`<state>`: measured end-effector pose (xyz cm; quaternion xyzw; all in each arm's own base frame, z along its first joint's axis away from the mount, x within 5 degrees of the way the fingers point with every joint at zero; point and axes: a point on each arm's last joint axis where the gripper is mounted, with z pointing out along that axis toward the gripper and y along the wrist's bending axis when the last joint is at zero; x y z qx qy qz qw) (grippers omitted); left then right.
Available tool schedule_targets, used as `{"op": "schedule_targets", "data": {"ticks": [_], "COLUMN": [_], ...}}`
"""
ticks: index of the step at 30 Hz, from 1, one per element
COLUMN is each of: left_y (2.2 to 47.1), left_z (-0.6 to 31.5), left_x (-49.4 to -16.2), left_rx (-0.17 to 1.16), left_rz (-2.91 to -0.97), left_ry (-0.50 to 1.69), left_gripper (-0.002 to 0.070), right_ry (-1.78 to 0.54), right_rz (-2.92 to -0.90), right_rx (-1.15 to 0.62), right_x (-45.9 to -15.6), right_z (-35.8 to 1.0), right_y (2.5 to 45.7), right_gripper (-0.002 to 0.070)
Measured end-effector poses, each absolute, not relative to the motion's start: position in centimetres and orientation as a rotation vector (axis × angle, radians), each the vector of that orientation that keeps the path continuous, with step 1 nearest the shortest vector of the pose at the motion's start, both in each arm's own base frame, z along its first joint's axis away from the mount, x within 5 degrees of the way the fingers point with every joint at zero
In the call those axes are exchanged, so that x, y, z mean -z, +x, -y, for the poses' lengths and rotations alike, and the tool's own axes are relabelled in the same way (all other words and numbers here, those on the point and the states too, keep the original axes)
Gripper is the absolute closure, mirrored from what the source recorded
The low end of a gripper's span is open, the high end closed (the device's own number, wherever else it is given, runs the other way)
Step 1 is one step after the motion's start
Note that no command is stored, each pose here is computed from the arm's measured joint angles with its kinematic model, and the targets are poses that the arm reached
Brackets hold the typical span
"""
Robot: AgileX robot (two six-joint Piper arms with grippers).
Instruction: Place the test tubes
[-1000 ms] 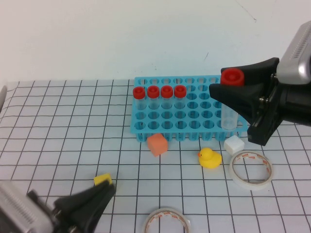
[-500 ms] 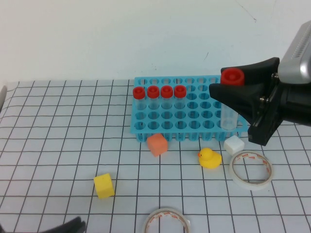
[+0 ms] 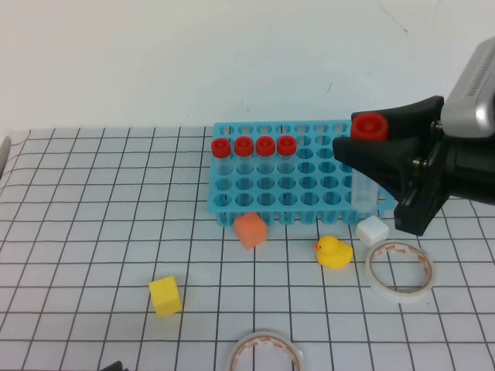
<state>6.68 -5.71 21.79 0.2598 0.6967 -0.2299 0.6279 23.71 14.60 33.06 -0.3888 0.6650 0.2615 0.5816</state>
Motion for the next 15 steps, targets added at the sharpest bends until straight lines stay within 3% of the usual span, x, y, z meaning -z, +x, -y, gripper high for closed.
{"op": "schedule_targets", "data": {"ticks": [15], "left_y": [6.7], "left_z": [5.7], "left_x": [-21.7], "left_rx": [0.527], "left_rz": [-1.603], "left_ry": [0.597], "left_gripper": [0.0675], "right_ry": [-0.918], "right_rz": [-1.604], "right_rx": [-0.632], "right_x": [-31.5], "right_z": [-15.1], "right_y": [24.7], "right_gripper": [0.0404]}}
